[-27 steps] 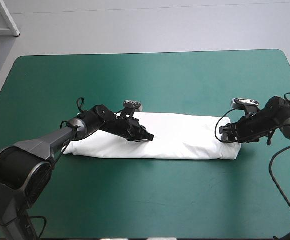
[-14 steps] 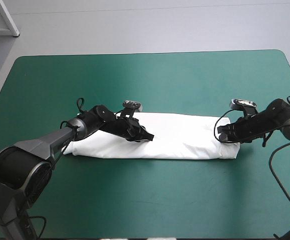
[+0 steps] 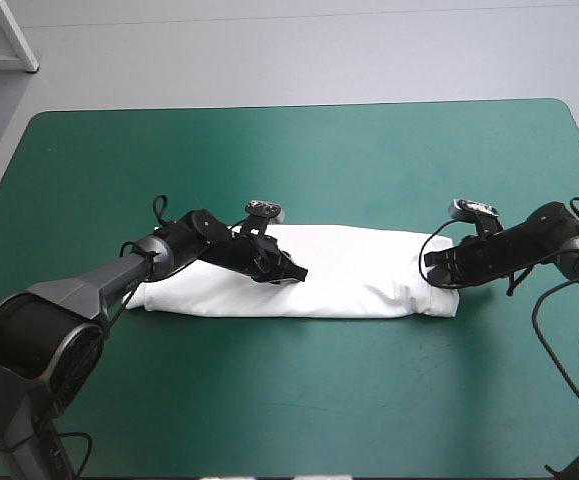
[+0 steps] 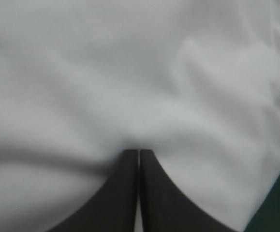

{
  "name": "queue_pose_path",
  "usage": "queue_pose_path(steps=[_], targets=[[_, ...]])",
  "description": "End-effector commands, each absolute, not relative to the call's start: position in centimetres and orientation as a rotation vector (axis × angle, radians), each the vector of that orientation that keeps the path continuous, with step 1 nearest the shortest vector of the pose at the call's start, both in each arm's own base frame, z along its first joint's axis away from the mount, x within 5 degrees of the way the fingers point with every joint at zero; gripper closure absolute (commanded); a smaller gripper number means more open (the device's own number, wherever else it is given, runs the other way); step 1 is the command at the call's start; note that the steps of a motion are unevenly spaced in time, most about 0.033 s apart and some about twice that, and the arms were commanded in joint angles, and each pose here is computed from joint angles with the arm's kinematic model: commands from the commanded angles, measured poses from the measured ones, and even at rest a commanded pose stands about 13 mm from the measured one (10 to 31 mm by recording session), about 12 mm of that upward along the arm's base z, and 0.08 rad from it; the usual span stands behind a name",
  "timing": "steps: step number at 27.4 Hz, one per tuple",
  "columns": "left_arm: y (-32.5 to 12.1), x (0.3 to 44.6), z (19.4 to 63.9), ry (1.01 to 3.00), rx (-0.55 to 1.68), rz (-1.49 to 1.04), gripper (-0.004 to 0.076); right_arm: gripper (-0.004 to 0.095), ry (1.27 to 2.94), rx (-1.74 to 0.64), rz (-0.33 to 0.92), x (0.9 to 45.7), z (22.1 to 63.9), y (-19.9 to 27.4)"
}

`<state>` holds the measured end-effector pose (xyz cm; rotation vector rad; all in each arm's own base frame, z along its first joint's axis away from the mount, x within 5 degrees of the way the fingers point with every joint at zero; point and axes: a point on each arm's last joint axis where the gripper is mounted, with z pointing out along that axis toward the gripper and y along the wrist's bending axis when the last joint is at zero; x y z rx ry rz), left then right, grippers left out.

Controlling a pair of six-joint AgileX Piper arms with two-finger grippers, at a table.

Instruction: Fold the cloth

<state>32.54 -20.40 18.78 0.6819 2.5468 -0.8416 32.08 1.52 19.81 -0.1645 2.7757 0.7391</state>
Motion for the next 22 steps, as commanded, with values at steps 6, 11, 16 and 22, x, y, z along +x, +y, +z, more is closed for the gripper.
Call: queue_pose_path(steps=[6,11,16,22], targets=[[-20.5,32.5,20.7,2.472,0.675,-0.816,0.0705,0.092,2.569,-0.275,0.66,31.0,27.7,2.2],[-20.5,32.5,20.8,2.468,0.681,-0.811,0.0705,0.092,2.505,-0.375,0.682,31.1,30.7,4.3],[-19.4,32.8,23.8,2.38,0.696,-0.715,0.0705,0.0919,2.442,-0.45,0.666,31.4,33.0,7.1],[-10.4,31.3,37.4,2.167,0.618,-0.323,0.0705,0.092,2.341,-0.595,0.721,31.9,36.6,12.5]])
